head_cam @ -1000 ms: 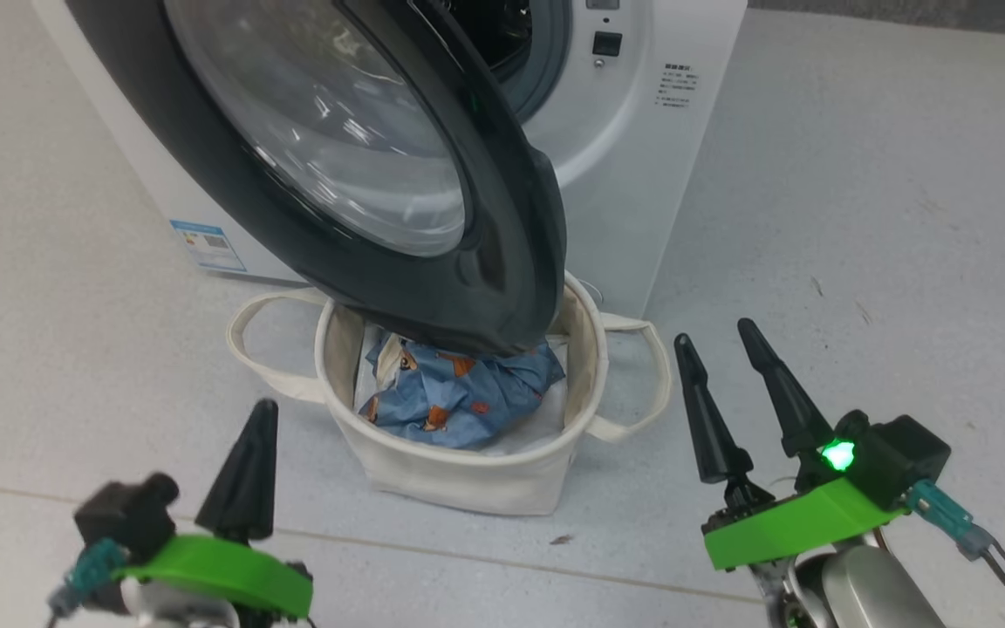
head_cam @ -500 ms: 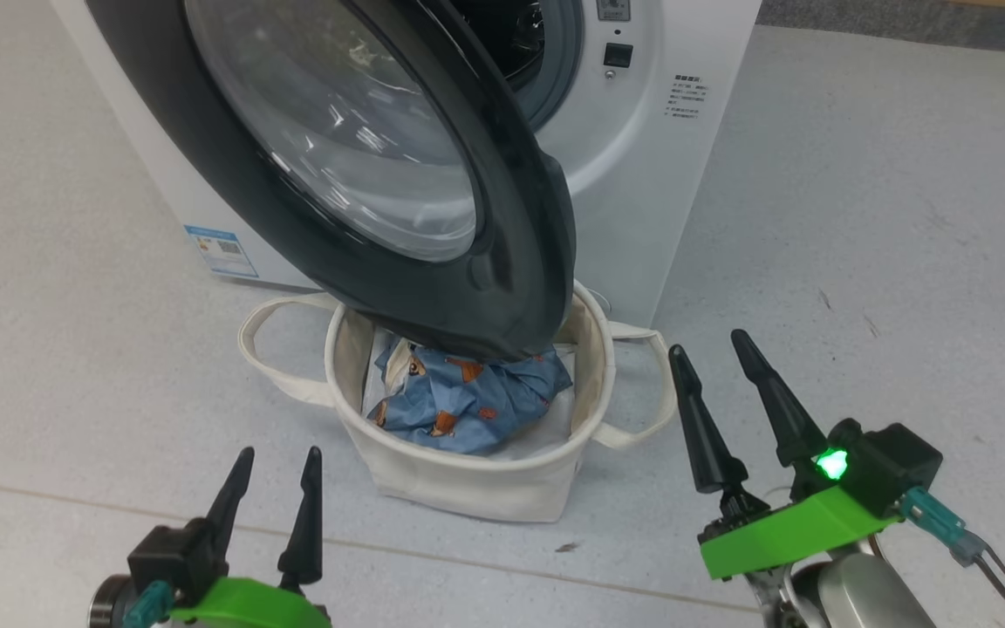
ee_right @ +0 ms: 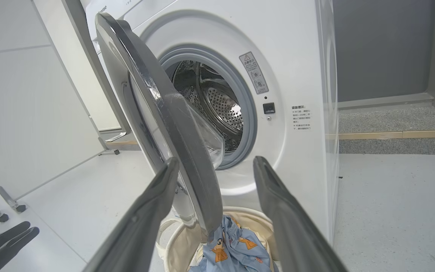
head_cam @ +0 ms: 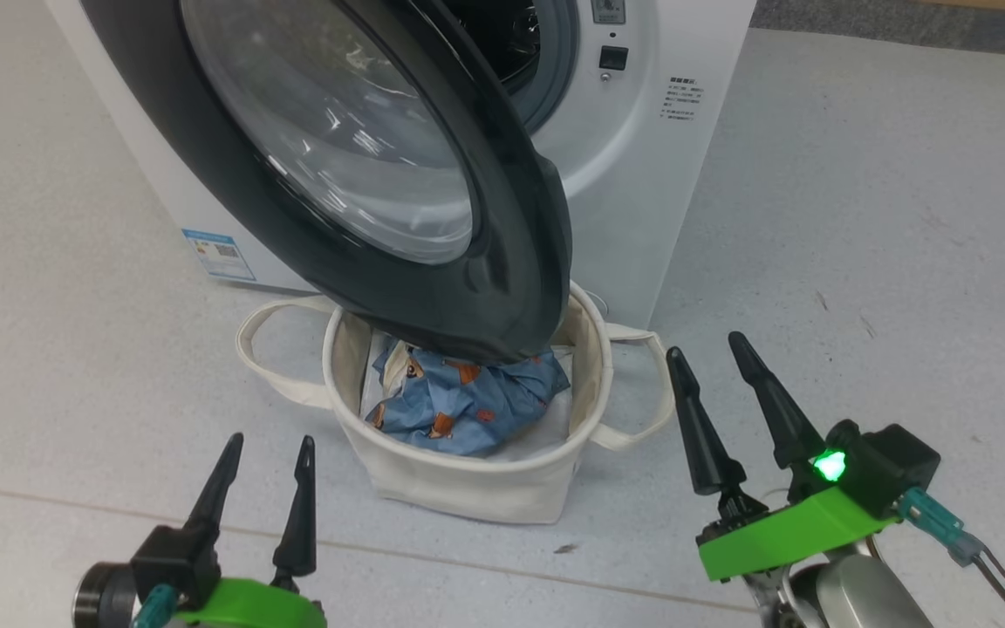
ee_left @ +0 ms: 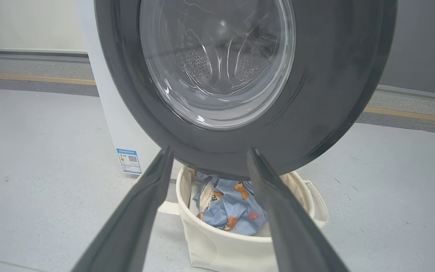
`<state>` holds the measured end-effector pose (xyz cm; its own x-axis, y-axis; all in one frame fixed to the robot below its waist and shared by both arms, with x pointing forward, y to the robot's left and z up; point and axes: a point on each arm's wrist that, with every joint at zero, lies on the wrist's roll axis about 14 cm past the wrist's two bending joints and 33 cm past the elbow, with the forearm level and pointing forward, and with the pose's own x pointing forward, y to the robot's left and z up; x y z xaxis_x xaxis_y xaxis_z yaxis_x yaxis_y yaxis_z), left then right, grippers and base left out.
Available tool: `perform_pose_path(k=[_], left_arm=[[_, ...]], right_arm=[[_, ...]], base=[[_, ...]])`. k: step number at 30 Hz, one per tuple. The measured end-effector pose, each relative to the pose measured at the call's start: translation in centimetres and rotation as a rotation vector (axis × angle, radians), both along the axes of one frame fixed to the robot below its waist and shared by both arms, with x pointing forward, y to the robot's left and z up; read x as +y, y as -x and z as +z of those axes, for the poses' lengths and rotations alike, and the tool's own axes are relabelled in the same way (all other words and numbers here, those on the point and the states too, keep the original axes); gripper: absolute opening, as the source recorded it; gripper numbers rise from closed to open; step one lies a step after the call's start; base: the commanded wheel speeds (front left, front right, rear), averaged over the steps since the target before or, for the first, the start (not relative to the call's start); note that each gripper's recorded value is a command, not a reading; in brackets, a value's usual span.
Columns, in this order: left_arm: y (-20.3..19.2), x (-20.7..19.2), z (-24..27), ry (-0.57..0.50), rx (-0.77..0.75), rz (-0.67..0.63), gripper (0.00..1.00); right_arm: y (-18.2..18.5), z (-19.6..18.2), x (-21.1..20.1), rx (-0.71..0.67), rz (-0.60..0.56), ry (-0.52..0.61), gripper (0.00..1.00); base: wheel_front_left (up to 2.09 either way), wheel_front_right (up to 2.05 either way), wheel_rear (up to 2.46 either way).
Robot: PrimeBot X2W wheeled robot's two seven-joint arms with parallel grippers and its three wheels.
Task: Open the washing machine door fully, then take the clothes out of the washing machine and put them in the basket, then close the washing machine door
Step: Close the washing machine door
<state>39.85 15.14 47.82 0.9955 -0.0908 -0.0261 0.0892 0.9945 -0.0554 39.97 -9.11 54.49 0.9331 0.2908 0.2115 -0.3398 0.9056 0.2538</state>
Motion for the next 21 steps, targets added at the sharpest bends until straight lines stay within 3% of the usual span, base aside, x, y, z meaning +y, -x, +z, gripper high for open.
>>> perform_pose_path(k=[15,16,17,21], left_arm=[[0.4,0.1,-0.2,-0.013,0.002,0.003,1.0],[0.4,0.1,-0.4,-0.011,0.007,0.004,1.0],[0.4,0.1,-0.5,-0.009,0.012,0.006,1.0],[0.4,0.3,-1.4,-0.007,0.038,0.014,1.0]], right_arm=[[-0.1,-0.4,0.9,0.011,0.027,-0.006,1.0],[-0.1,-0.4,1.3,0.013,0.038,-0.007,0.72],[-0.1,-0.3,1.7,0.008,0.053,-0.01,0.0],[-0.3,0.8,3.7,-0.031,0.112,-0.012,0.0]], base=[[0.0,0.0,0.0],[0.0,0.0,0.0],[0.0,0.0,0.0],[0.0,0.0,0.0]])
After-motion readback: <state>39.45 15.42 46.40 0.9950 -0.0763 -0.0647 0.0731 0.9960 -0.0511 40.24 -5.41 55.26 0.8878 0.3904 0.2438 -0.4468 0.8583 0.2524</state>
